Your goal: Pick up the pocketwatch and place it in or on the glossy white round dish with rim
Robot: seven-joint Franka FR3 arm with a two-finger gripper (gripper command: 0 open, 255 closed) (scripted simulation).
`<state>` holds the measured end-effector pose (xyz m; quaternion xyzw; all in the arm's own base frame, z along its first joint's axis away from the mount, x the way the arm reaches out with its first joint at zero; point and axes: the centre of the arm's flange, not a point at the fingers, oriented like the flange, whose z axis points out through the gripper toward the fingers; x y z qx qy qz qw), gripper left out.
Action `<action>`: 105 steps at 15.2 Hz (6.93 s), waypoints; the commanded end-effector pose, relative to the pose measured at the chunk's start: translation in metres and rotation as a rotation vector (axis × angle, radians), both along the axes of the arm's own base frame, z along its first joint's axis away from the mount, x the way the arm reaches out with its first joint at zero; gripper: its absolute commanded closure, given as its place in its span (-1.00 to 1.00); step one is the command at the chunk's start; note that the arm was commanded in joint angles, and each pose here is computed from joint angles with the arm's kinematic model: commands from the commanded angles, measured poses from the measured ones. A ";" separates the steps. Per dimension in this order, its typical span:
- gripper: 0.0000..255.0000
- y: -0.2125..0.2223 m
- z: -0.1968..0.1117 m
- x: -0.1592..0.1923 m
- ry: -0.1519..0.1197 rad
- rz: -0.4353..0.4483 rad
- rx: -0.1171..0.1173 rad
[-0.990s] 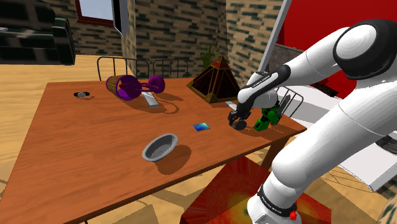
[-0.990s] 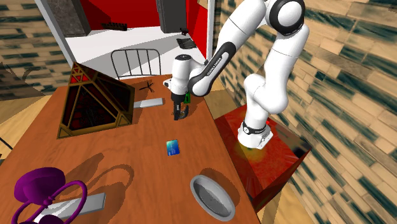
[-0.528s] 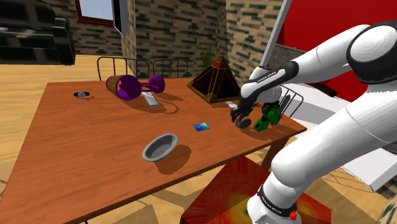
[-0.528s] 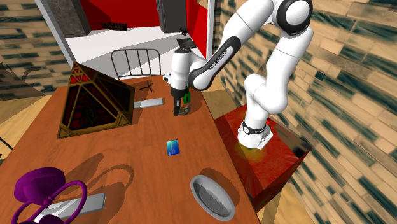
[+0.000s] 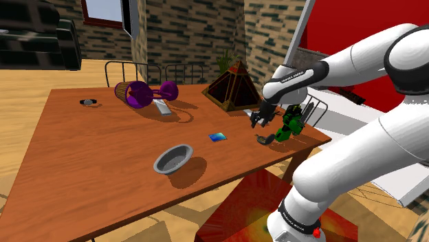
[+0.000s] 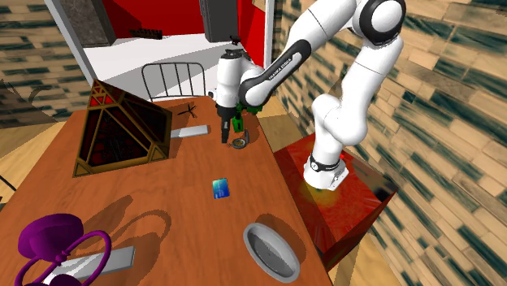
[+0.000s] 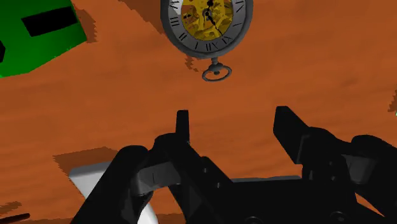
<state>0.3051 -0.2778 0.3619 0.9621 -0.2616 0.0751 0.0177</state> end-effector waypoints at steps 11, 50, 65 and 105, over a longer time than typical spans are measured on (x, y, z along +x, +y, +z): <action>-1.00 -0.025 -0.055 -0.022 0.165 -0.384 0.199; 1.00 -0.025 0.056 -0.022 0.165 -0.384 0.199; 1.00 0.148 0.053 0.044 0.165 -0.384 0.199; 1.00 0.438 -0.010 0.154 0.165 -0.384 0.199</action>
